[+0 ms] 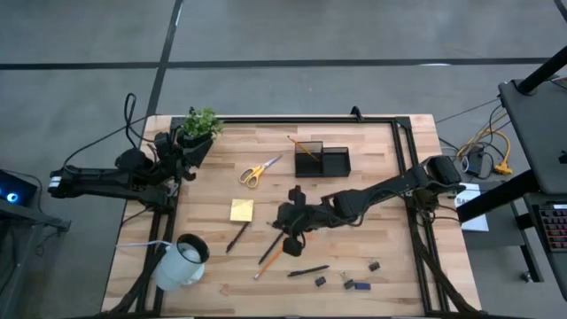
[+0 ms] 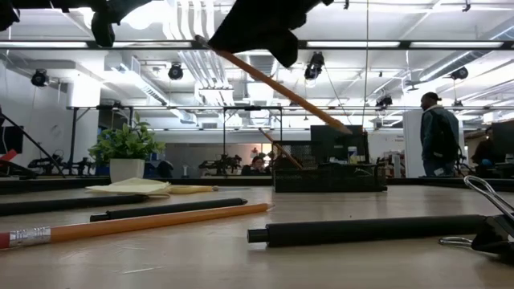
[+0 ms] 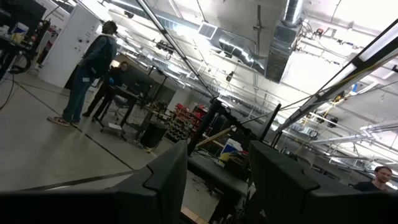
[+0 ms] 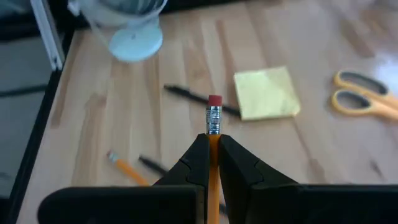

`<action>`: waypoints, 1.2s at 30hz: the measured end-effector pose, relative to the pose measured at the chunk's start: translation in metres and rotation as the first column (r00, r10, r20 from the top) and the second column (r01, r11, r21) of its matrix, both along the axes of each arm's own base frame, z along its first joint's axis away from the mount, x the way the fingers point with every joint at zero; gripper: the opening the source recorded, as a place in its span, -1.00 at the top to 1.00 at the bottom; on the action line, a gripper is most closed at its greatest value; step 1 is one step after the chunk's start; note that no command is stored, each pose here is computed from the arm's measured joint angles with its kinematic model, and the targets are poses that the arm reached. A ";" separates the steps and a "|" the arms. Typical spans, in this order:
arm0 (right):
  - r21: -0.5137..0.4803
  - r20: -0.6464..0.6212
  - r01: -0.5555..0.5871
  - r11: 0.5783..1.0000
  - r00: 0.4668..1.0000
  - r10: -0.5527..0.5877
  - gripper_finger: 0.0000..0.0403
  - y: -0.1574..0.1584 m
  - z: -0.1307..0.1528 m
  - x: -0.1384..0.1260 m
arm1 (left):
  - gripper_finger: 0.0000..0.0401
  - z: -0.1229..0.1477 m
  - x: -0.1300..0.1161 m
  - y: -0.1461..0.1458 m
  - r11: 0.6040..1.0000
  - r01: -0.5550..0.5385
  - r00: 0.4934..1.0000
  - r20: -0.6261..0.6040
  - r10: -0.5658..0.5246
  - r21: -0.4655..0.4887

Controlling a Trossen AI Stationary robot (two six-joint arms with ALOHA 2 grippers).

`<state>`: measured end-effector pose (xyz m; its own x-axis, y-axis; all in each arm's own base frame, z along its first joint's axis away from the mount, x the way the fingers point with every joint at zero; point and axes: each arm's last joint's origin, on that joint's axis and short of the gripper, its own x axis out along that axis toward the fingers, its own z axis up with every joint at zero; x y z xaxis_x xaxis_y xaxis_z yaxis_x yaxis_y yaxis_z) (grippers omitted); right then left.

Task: Pick and place office supplies into organizer
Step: Put the right pencil into the desk organizer

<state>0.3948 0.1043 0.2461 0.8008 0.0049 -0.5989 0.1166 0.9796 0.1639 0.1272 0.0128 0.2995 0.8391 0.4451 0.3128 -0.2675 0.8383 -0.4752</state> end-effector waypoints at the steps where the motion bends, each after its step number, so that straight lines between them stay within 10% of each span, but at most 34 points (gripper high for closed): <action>1: 0.001 0.023 0.003 1.000 1.000 -0.003 0.94 -0.002 0.001 0.001 | 0.21 0.000 0.000 0.000 1.000 0.000 1.000 0.000 0.000 0.000; 36: -0.054 0.387 0.030 0.998 0.922 -0.007 0.94 -0.110 0.029 0.024 | 0.21 -0.001 0.002 0.000 1.000 0.000 1.000 -0.013 0.000 -0.002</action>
